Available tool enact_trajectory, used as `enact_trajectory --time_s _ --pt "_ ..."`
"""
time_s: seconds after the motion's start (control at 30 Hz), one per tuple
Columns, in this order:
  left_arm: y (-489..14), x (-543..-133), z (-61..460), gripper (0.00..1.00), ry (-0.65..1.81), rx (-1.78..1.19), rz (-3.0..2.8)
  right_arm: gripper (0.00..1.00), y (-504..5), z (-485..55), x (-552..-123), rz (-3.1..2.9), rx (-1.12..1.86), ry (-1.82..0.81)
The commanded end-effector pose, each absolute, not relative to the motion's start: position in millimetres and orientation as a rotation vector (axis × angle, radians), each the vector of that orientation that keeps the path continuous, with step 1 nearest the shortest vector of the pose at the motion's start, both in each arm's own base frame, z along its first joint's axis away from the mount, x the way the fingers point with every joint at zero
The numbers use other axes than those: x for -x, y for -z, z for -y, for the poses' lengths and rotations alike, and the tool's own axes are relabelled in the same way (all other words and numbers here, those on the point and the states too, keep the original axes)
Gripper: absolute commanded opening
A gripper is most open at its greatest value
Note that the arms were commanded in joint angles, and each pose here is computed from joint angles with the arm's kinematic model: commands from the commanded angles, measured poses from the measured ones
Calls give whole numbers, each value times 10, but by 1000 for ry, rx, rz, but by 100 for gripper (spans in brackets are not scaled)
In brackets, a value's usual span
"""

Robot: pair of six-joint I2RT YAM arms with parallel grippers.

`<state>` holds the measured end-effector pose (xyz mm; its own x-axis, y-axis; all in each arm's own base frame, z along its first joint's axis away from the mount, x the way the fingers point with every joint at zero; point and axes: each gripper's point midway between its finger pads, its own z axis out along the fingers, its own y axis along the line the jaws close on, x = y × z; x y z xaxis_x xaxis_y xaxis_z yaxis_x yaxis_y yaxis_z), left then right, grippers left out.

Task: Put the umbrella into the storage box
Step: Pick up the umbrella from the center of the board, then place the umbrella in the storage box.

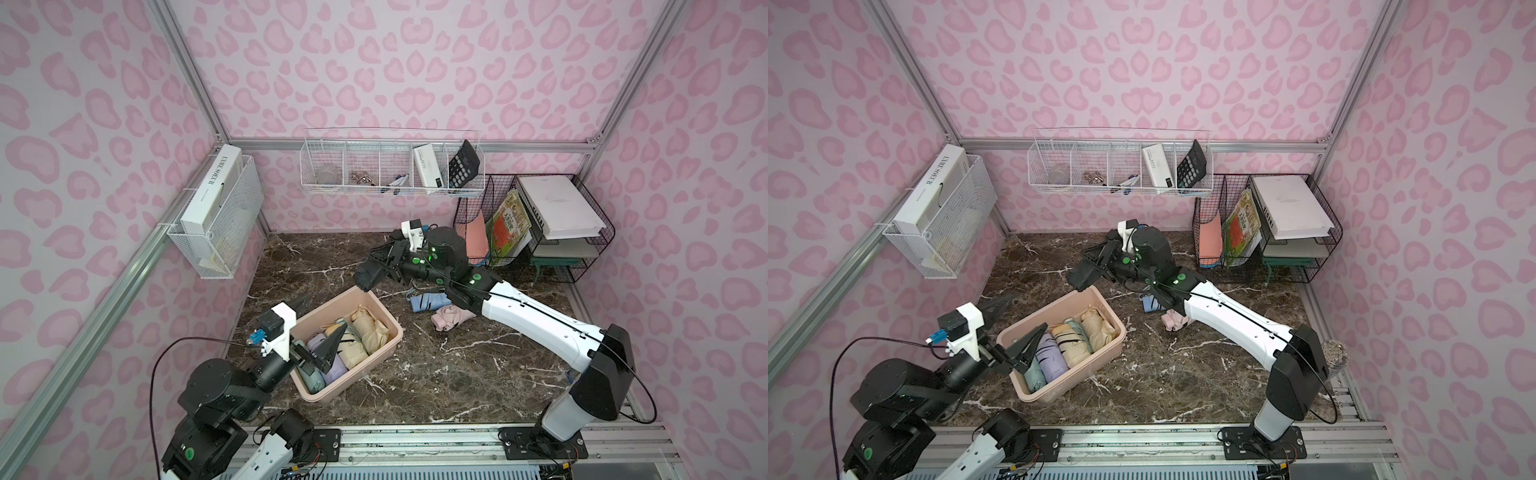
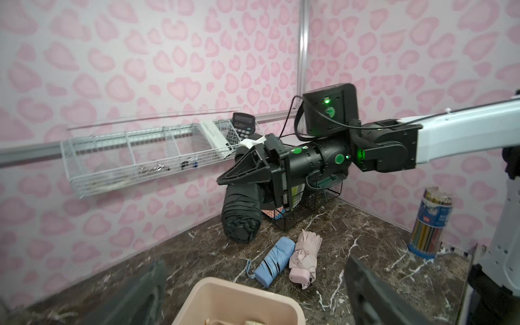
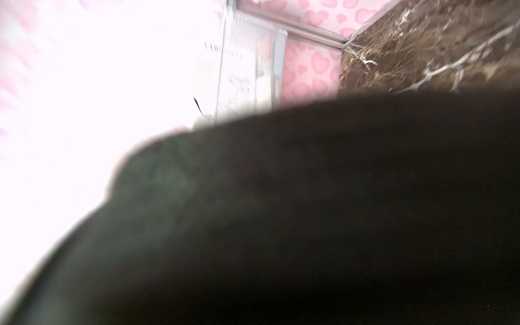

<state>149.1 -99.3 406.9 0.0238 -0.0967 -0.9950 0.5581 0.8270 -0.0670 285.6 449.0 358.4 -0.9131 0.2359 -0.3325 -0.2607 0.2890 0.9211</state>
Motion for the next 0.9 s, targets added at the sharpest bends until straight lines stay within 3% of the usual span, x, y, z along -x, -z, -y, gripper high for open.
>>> enact_trajectory --time_s 0.0,0.23,0.57,0.6,0.8,0.87 --pt "-3519 -1491 422 97 486 62 -1779 6 -2708 -4451 -2564 -2430 528 -1131" --pt "-3150 -1228 -11 96 508 467 -1893 7 -1977 -4643 -2431 -2569 914 -676" --pt "-3033 -1176 -45 96 497 526 -1951 14 -1351 -4772 -2521 -2559 1102 -346" --pt "-3042 -1184 -34 96 495 520 -1956 18 -1349 -4776 -2513 -2550 1113 -335" --pt "-2948 -1286 33 98 421 520 -2059 69 -1203 -4853 -2503 -2548 1139 -325" --pt "-2936 -1350 55 98 381 521 -2091 78 -1379 -4898 -2518 -2506 1126 -368"
